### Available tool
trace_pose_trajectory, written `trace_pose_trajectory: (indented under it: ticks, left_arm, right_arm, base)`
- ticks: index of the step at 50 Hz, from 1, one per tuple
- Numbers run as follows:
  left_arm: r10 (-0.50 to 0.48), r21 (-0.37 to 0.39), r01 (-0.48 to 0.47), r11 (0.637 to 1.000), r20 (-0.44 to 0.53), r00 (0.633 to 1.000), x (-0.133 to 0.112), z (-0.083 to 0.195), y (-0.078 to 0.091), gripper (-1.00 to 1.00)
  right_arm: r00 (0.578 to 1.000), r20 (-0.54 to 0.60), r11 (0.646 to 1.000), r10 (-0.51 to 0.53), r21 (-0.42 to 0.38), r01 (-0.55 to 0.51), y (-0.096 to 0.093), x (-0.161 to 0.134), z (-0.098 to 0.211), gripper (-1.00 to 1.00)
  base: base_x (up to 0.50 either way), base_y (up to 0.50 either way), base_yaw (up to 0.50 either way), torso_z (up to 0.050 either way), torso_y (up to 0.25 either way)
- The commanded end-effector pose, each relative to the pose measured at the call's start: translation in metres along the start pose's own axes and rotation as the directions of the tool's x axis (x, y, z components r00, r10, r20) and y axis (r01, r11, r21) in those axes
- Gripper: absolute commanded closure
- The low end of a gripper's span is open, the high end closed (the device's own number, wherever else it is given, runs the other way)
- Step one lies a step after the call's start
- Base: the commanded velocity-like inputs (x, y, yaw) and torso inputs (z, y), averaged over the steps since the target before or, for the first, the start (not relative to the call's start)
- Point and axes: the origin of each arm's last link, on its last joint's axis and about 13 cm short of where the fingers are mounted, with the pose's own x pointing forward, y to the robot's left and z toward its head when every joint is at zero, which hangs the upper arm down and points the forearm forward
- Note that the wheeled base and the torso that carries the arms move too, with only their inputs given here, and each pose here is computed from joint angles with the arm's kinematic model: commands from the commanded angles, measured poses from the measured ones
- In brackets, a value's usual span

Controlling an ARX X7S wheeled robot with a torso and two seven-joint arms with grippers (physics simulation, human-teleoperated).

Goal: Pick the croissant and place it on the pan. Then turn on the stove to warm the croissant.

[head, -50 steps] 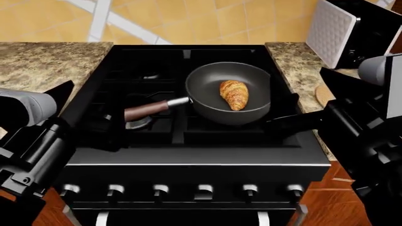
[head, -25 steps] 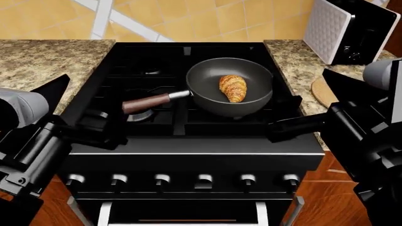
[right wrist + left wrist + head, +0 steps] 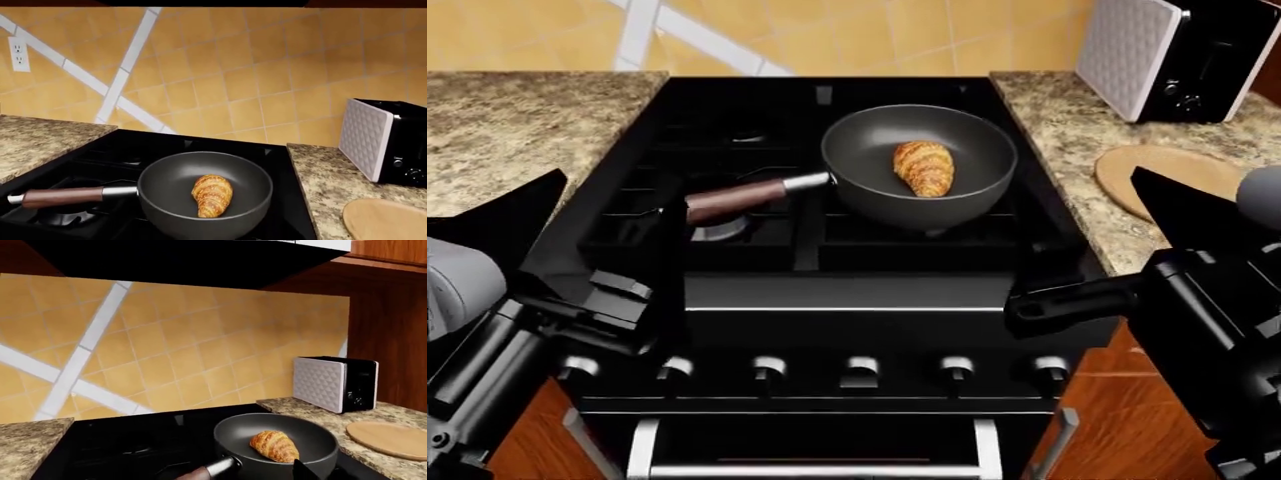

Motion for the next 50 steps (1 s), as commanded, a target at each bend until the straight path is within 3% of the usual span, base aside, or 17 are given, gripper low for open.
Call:
trace_pose_trajectory:
  ticks: [1,50]
  left_arm:
    - [-0.029,0.002,0.029,1.0,-0.014,0.999,-0.014,0.002,-0.004,-1.0]
    - [-0.033,-0.051,0.028,0.998,-0.113,0.993,-0.014,-0.017,-0.004,-1.0]
  right_arm:
    - [1.0,0.001,1.0,-0.003,0.004,0.003,0.003,-0.014,0.0,-1.0]
    - [0.997,-0.044,0.997,-0.069,0.018,0.07,0.003,-0.033,-0.029,-1.0]
  base:
    - [0.0,0.0,0.0,-0.05,0.0]
    - [0.0,0.0,0.0,-0.05,0.0]
